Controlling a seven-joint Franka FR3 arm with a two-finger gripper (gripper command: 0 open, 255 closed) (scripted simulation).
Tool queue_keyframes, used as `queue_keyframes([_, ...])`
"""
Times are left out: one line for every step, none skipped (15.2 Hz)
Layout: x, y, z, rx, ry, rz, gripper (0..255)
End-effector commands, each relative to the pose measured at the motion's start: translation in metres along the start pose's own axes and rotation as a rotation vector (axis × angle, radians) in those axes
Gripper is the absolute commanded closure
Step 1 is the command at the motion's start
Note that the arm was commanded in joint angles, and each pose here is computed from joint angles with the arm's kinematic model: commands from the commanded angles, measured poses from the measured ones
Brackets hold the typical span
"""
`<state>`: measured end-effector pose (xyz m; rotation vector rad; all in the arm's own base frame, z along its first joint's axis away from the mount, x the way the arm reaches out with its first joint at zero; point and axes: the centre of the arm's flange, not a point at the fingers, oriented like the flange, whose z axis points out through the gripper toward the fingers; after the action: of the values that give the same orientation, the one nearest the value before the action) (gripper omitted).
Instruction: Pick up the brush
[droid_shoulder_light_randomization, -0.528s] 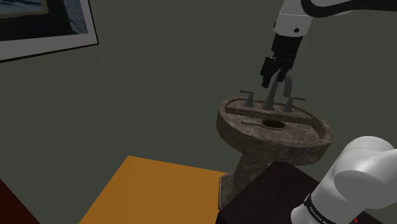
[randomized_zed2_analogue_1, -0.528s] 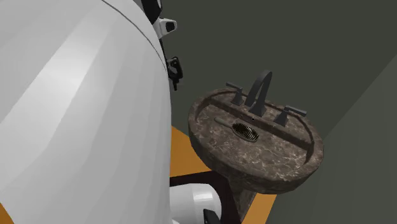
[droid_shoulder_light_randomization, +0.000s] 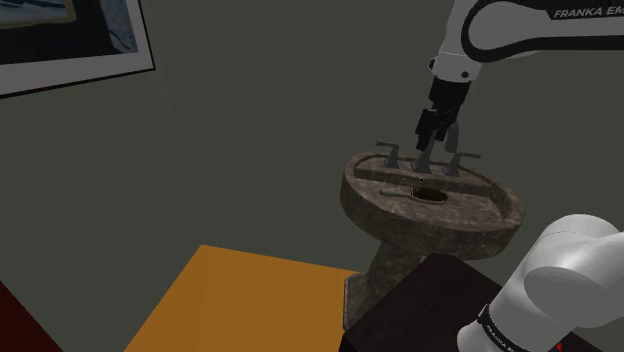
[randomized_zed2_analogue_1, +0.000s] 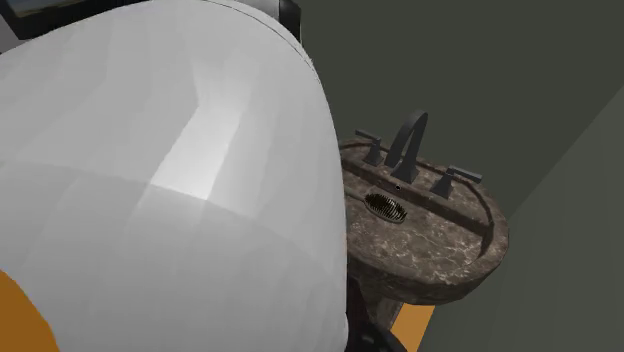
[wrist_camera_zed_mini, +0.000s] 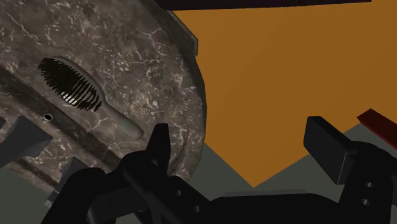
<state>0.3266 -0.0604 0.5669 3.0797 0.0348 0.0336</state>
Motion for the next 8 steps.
queue_keyframes([0.002, 0.017, 0.018, 0.006, -0.003, -0.030, 0])
queue_keyframes([0.004, 0.027, 0.027, 0.009, -0.005, -0.043, 0])
queue_keyframes([0.006, 0.037, 0.036, 0.011, -0.007, -0.056, 0])
queue_keyframes([0.008, 0.047, 0.045, 0.014, -0.009, -0.070, 0])
queue_keyframes([0.011, 0.056, 0.054, 0.017, -0.011, -0.083, 0])
queue_keyframes([0.013, 0.066, 0.064, 0.020, -0.013, -0.096, 0])
queue_keyframes([0.016, 0.075, 0.073, 0.023, -0.015, -0.110, 0])
queue_keyframes([0.019, 0.085, 0.082, 0.026, -0.017, -0.123, 0])
